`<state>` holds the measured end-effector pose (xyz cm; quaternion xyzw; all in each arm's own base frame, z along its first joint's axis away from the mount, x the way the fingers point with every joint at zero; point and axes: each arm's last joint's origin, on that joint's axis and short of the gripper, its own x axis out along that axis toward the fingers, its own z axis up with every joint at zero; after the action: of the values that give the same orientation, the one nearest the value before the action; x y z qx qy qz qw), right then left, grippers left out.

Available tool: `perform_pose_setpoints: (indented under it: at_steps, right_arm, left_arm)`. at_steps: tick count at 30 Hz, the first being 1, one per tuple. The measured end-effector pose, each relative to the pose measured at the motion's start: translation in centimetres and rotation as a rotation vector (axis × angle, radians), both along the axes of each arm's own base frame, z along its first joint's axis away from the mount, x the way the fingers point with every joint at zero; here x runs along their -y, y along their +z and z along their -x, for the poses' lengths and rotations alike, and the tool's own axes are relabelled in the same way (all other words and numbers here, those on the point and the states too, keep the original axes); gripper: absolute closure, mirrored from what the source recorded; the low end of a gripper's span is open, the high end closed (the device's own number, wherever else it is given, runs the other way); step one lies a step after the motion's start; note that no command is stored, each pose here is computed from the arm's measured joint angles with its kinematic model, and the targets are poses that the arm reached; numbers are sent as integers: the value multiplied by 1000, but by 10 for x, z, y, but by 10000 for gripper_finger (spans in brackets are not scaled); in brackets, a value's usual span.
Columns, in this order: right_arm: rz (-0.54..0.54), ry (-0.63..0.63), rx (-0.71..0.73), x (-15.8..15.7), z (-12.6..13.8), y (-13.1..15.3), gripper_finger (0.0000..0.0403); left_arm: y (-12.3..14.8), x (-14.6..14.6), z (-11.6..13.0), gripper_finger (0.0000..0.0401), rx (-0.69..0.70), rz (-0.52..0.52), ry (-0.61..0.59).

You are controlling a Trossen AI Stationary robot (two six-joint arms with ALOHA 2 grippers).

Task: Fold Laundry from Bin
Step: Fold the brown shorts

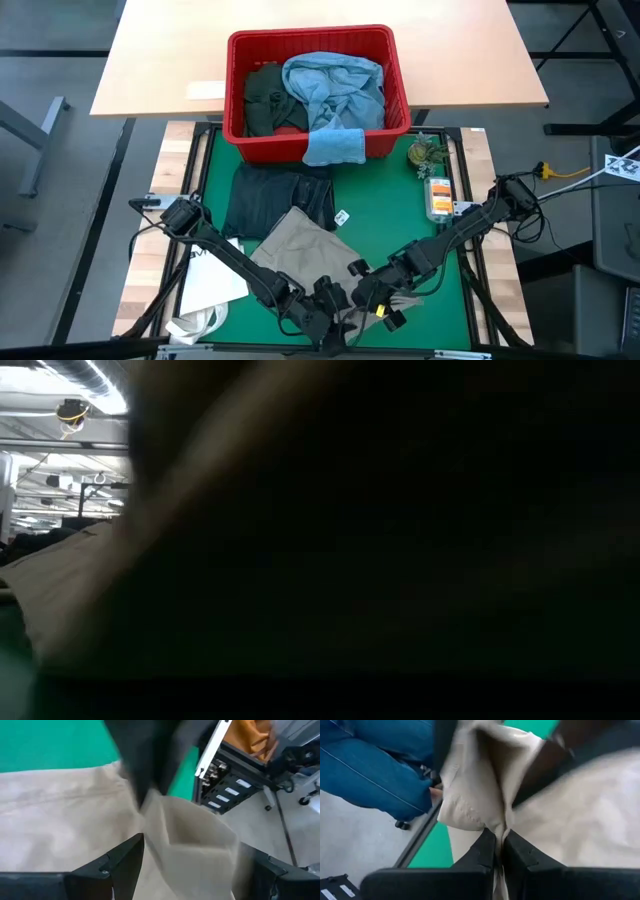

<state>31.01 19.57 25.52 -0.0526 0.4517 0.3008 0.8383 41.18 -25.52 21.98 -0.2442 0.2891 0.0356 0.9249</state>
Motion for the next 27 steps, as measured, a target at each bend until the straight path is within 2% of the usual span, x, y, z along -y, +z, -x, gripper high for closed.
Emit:
perform_pose_setpoints:
  at_steps: [21,24,27]
  right_arm:
    - [-33,16,13,-2,-1,2,382]
    - [-33,16,13,-2,-1,2,382]
    - [-33,16,14,-2,-1,2,382]
  left_arm:
    - [-5,8,9,212,-56,-33,-28]
    - [-5,7,9,240,-56,-34,-24]
    - [-5,7,9,290,-55,-34,-24]
